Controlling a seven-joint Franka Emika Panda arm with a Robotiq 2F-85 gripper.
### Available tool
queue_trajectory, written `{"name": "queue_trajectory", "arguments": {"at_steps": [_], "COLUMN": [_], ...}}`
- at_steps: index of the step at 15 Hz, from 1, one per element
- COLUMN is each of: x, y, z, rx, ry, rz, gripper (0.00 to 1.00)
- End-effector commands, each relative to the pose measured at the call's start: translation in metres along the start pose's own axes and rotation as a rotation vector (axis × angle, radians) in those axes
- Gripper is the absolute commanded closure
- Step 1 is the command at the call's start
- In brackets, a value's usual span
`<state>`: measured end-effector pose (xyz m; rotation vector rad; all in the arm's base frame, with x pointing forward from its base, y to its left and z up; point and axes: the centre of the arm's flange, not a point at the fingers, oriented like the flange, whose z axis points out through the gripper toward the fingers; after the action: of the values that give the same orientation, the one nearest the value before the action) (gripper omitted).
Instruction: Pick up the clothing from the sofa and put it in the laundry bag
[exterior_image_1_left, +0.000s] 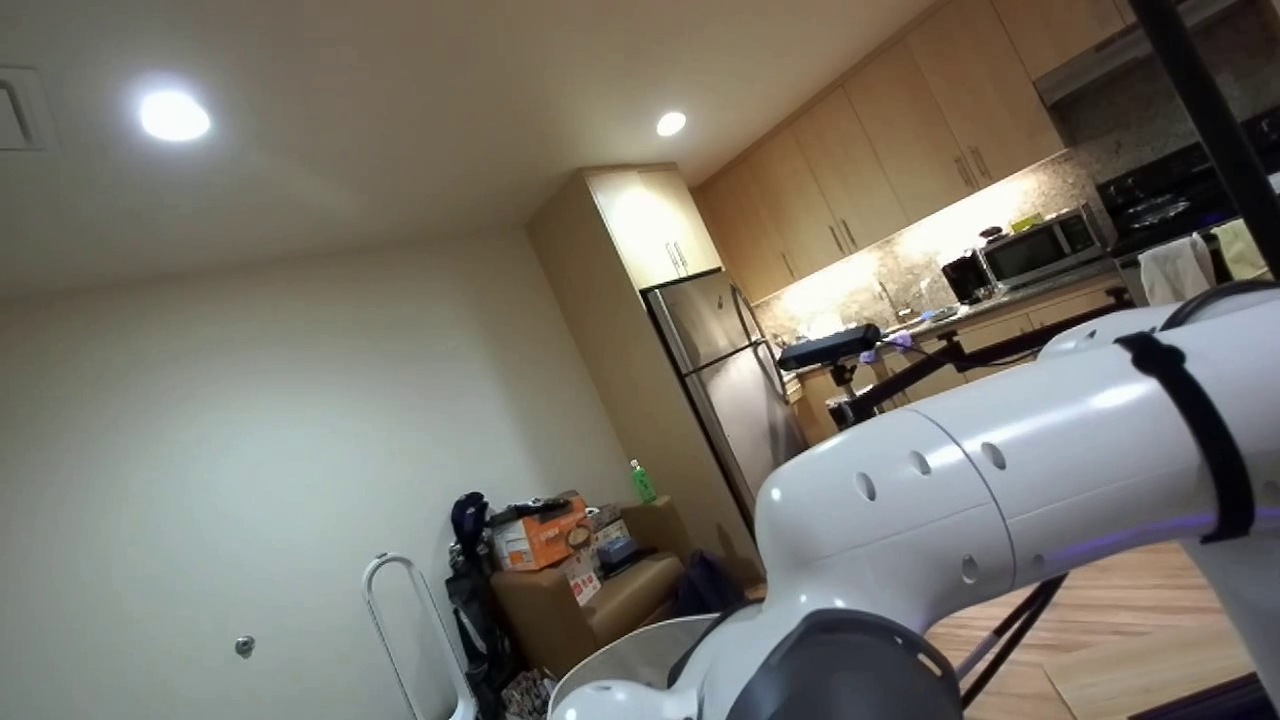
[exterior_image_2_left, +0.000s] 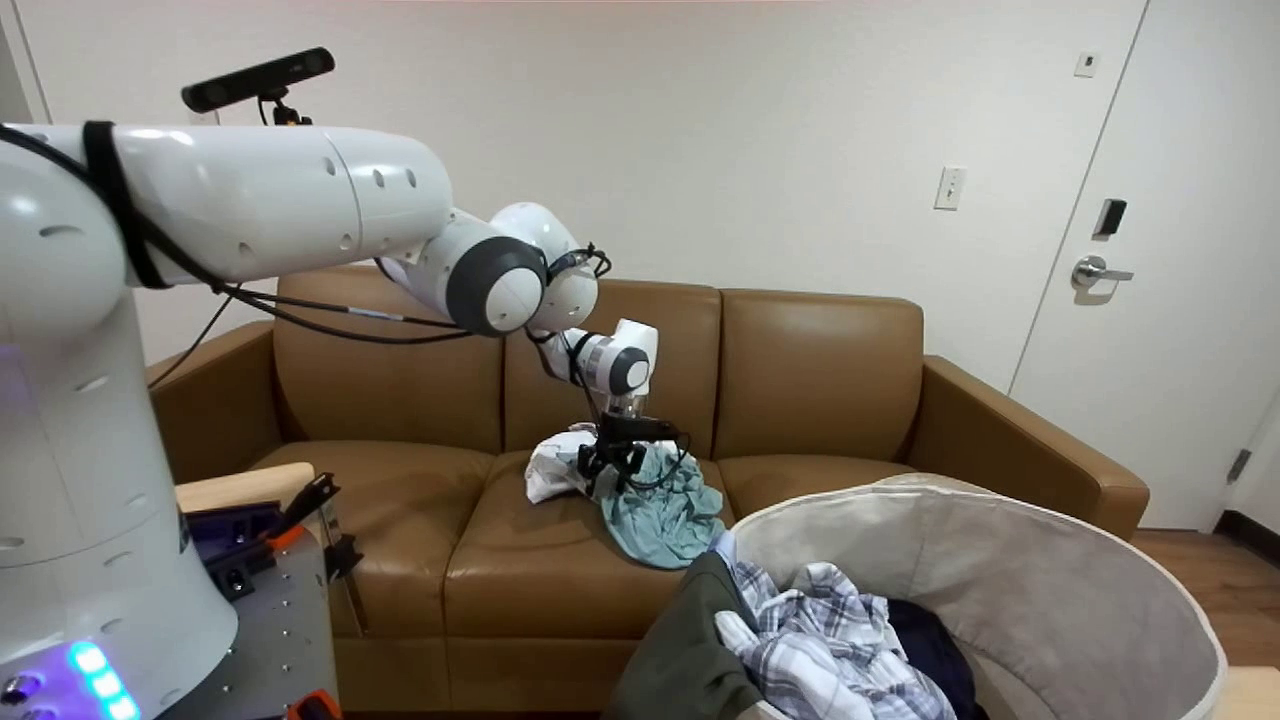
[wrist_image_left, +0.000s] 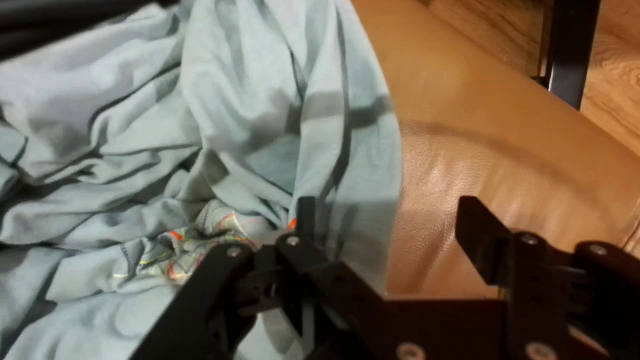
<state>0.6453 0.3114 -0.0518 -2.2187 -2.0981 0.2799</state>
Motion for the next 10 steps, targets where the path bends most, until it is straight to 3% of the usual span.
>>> {"name": "queue_trajectory", "arguments": {"at_steps": [1, 10], "x": [0.036, 0.032], "y": [0.051, 0.051], "z": [0.033, 0.059], "rx": [-0.031, -0.053], "ry": [0.012, 0.064], "rz": [-0.041, -0.210], "gripper": [0.01, 0.00]}}
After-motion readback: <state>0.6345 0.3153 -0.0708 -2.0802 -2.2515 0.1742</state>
